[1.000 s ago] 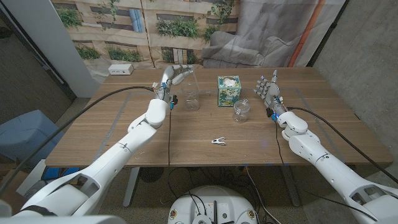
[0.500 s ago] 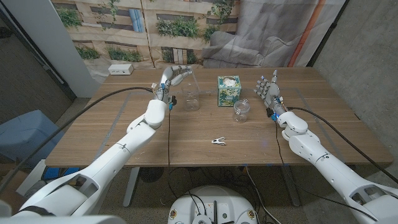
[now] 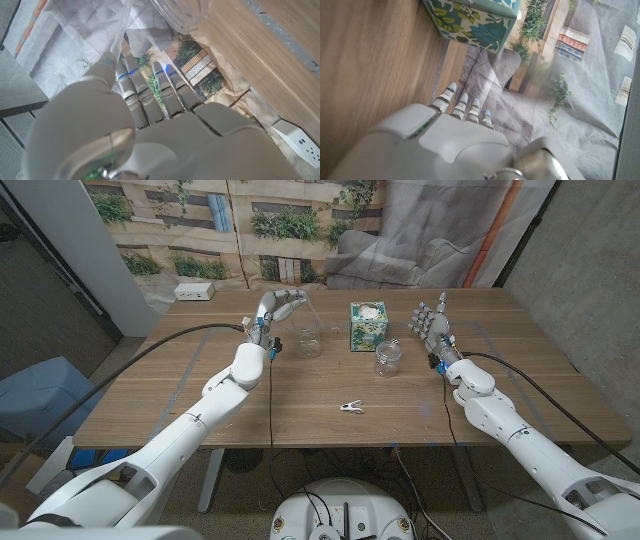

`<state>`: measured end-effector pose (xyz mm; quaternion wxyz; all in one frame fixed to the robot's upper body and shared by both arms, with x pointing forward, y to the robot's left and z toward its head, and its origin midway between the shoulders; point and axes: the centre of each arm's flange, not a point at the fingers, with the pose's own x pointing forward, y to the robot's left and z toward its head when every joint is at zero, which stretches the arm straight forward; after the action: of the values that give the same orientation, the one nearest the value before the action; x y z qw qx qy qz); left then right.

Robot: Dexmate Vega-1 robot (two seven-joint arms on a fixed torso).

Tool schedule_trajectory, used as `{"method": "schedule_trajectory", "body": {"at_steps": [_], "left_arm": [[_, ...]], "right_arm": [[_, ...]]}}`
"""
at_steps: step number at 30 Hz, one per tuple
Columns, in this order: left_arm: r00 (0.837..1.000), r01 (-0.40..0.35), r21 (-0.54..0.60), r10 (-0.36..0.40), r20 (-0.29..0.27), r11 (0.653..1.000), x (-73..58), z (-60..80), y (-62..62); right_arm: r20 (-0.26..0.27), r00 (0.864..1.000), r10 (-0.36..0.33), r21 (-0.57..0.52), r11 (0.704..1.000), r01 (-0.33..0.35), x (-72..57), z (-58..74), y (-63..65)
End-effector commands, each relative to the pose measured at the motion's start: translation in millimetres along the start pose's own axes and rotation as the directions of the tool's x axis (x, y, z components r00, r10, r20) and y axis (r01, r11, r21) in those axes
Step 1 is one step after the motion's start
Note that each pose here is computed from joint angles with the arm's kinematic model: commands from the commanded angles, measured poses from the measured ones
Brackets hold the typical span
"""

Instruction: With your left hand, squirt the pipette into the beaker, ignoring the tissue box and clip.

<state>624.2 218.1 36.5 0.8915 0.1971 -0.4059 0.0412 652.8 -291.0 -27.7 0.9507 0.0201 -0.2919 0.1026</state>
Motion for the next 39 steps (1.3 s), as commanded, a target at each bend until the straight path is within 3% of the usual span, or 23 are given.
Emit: {"method": "schedule_trajectory", "body": {"at_steps": [1, 24, 33, 39], "left_arm": [[1.0, -0.006, 0.007, 0.006, -0.011, 1.0, 0.6, -4.0, 2.4], [1.0, 0.013, 0.017, -0.013, -0.018, 1.0, 1.0, -5.5, -0.4], [0.999, 0.006, 0.008, -0.007, 0.039, 1.0, 12.9, 17.6, 3.3], [0.998, 0.009, 0.002, -0.009, 0.057, 1.0, 15.5, 25.0, 2.8]], "right_arm": [[0.0, 1.0, 0.0, 0.0, 1.0, 0.0, 0.0, 0.0, 0.2], [-0.001, 1.0, 0.004, 0.0, 1.0, -0.004, 0.0, 0.1, 0.2], [-0.001, 1.0, 0.004, 0.0, 1.0, -0.004, 0.0, -0.1, 0.2], [0.0, 1.0, 0.0, 0.0, 1.0, 0.0, 0.0, 0.0, 0.3]]}}
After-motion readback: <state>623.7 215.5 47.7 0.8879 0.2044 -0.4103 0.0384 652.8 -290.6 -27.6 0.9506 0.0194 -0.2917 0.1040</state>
